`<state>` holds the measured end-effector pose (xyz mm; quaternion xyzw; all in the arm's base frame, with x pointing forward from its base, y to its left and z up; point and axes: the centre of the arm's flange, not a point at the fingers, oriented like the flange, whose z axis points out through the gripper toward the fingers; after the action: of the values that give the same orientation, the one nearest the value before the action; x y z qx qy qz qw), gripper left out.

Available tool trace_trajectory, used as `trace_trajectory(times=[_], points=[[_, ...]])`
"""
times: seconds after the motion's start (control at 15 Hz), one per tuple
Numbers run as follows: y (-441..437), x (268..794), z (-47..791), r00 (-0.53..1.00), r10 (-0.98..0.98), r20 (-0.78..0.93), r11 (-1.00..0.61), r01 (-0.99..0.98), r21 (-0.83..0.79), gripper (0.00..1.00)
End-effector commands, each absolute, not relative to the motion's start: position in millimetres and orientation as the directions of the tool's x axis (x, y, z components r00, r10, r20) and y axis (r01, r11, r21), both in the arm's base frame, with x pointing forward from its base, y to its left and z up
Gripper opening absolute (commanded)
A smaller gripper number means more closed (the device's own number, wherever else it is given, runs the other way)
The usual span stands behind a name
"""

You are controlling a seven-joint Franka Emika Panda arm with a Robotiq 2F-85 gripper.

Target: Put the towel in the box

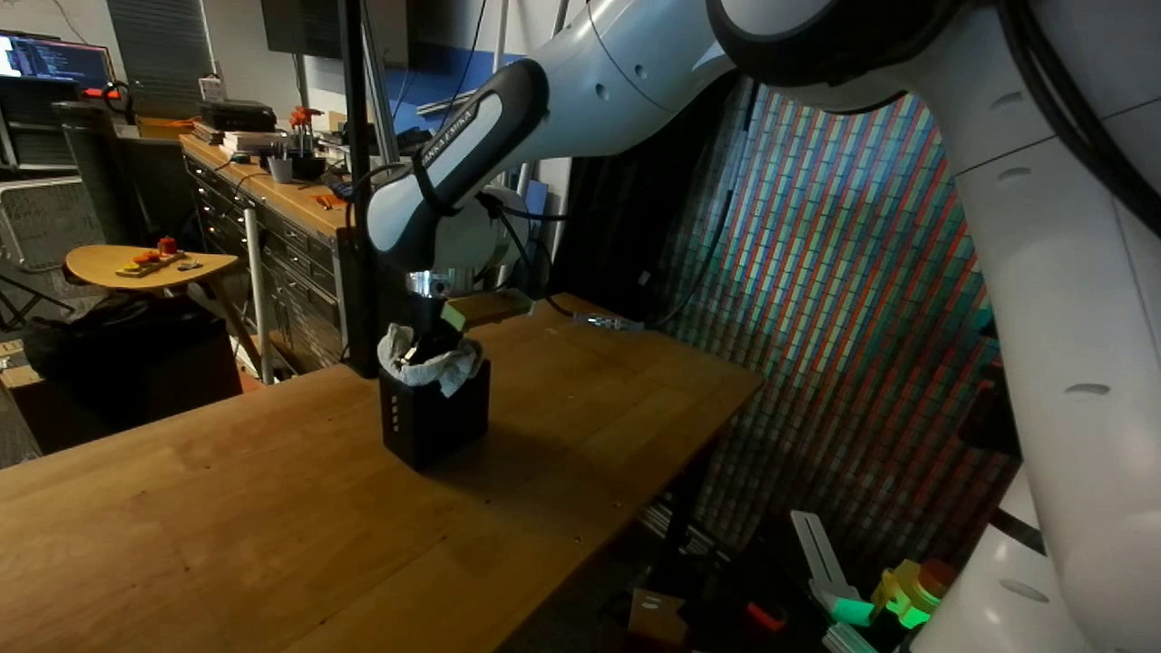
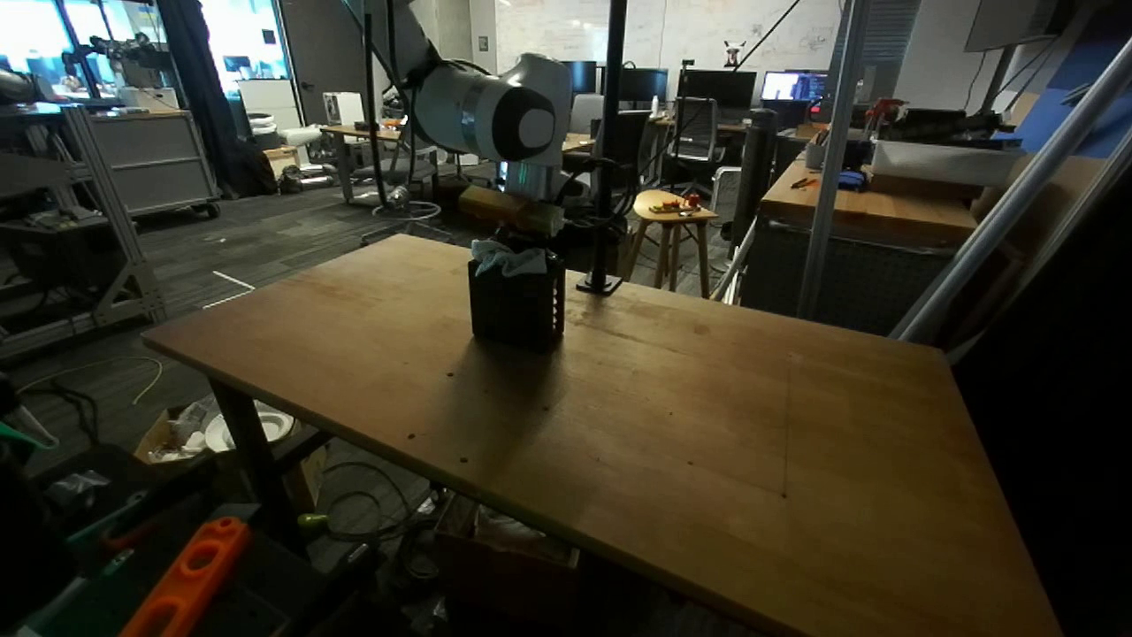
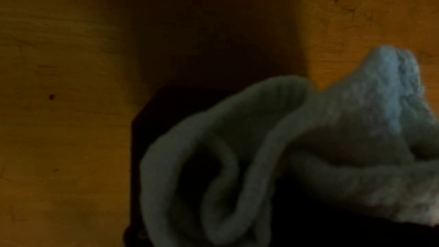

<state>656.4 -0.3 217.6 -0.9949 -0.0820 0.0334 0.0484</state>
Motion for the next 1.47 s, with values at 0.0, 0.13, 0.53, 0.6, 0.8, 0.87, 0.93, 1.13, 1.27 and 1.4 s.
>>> trace_trajectory(times=[0.0, 0.13, 0.53, 0.6, 0.8, 0.87, 0.93, 1.13, 1.27, 1.4], points=[[0, 651, 226, 0.981, 0.185, -0.064, -0.978, 0.177, -0.111, 0.04], [2, 654, 240, 0.980, 0.190, -0.058, -0.978, 0.184, -0.095, 0.04], [13, 666, 295, 0.966, 0.251, -0.061, -0.968, 0.251, -0.018, 0.04], [14, 668, 305, 0.963, 0.261, -0.060, -0.965, 0.261, -0.004, 0.05], [20, 673, 335, 0.956, 0.287, -0.053, -0.956, 0.289, 0.040, 0.05], [21, 675, 342, 0.954, 0.295, -0.048, -0.954, 0.297, 0.051, 0.04], [23, 677, 348, 0.953, 0.298, -0.043, -0.952, 0.301, 0.058, 0.05], [32, 683, 357, 0.951, 0.308, -0.032, -0.949, 0.309, 0.064, 0.04], [37, 684, 358, 0.949, 0.313, -0.031, -0.947, 0.315, 0.062, 0.04], [42, 683, 356, 0.947, 0.319, -0.033, -0.946, 0.320, 0.058, 0.05]])
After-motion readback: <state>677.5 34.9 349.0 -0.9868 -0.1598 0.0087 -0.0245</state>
